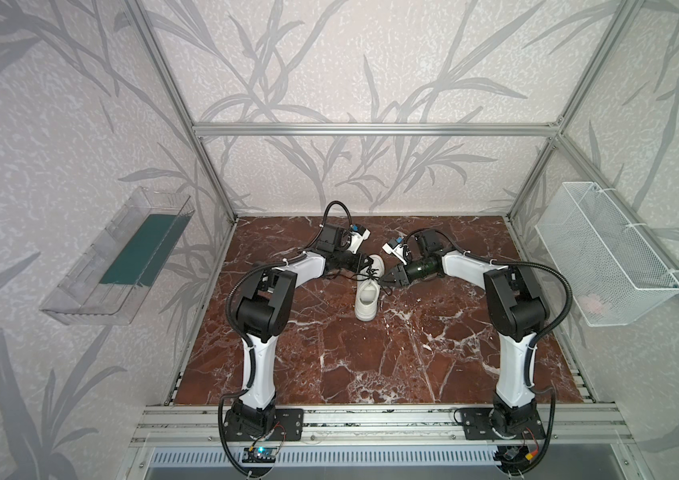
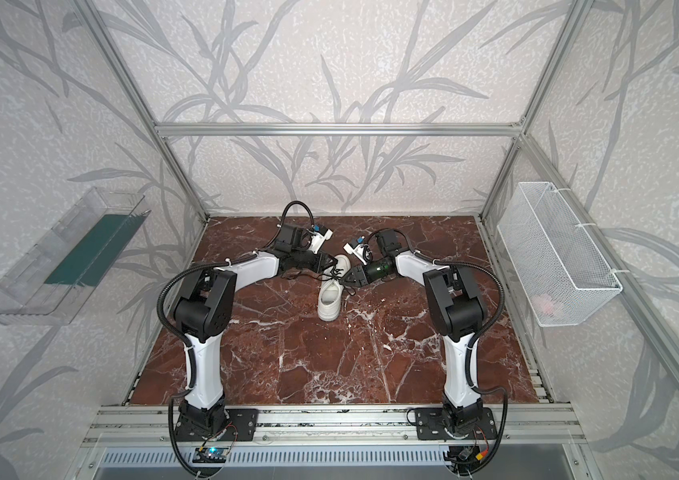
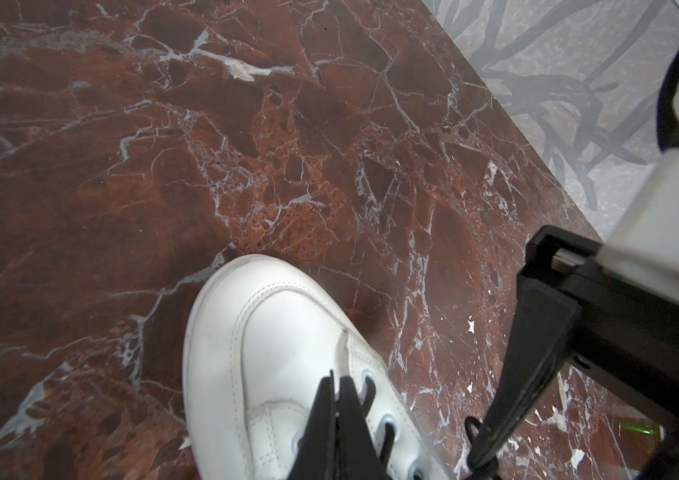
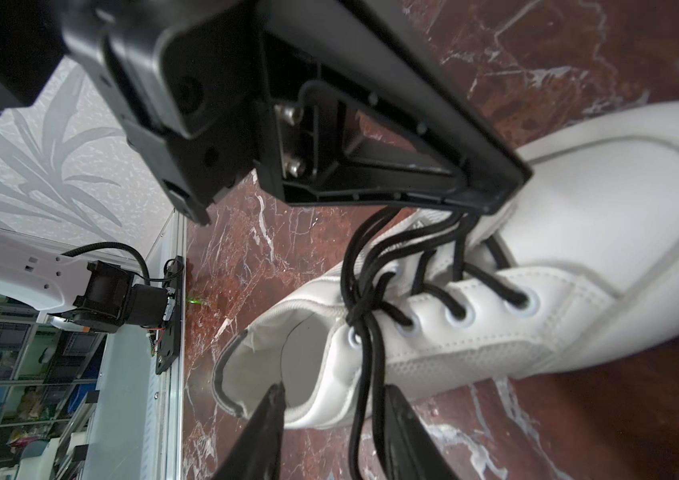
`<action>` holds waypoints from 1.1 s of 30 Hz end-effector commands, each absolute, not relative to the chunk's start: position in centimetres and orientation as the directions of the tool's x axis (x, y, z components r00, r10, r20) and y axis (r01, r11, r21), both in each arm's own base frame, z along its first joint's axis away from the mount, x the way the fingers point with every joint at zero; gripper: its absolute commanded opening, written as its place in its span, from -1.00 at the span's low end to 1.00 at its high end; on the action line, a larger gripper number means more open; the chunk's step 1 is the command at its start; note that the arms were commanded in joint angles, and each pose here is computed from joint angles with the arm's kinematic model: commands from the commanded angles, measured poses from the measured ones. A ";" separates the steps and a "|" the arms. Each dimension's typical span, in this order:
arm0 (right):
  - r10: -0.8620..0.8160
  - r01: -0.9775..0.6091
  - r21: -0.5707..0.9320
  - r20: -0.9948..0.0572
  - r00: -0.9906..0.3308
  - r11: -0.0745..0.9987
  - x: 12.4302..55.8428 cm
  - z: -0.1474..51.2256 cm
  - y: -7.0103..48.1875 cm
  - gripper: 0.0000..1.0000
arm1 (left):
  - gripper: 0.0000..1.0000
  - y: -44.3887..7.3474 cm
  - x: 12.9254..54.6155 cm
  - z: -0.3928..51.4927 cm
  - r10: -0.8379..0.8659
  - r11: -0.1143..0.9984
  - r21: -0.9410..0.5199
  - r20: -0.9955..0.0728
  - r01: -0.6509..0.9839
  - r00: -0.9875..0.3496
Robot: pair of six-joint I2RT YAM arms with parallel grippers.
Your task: Tie the shoes
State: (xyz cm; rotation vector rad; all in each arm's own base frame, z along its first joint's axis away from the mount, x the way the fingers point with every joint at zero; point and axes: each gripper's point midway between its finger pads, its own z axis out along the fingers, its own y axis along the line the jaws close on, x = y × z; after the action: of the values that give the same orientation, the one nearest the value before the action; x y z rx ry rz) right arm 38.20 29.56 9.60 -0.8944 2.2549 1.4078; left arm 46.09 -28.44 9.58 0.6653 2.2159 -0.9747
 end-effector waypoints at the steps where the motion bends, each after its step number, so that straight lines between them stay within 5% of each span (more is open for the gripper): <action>1: -0.349 -0.667 0.685 -0.573 -0.741 0.291 38.1 9.1 29.8 -0.29 | -1.00 -28.3 46.0 11.5 0.185 0.592 -0.454 -0.728 0.666 -0.660; 19: -0.373 -0.649 0.668 -0.533 -0.759 0.365 37.6 6.3 30.0 -0.69 | -1.00 -27.9 46.0 11.6 0.184 0.607 -0.442 -0.730 0.660 -0.658; 24: -0.373 -0.650 0.648 -0.533 -0.759 0.396 37.6 6.1 29.5 -1.00 | -1.00 -27.7 46.0 12.1 0.185 0.614 -0.429 -0.738 0.662 -0.649; 33: -0.368 -0.650 0.633 -0.536 -0.760 0.421 36.8 6.5 28.6 -1.00 | -1.00 -25.8 46.1 12.8 0.170 0.653 -0.395 -0.754 0.646 -0.634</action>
State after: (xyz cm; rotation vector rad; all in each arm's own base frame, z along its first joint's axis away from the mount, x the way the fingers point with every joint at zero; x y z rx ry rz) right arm 37.29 29.18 6.15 -0.8855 2.3452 1.3015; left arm 45.93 -26.75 11.26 0.6372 2.1994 -0.9118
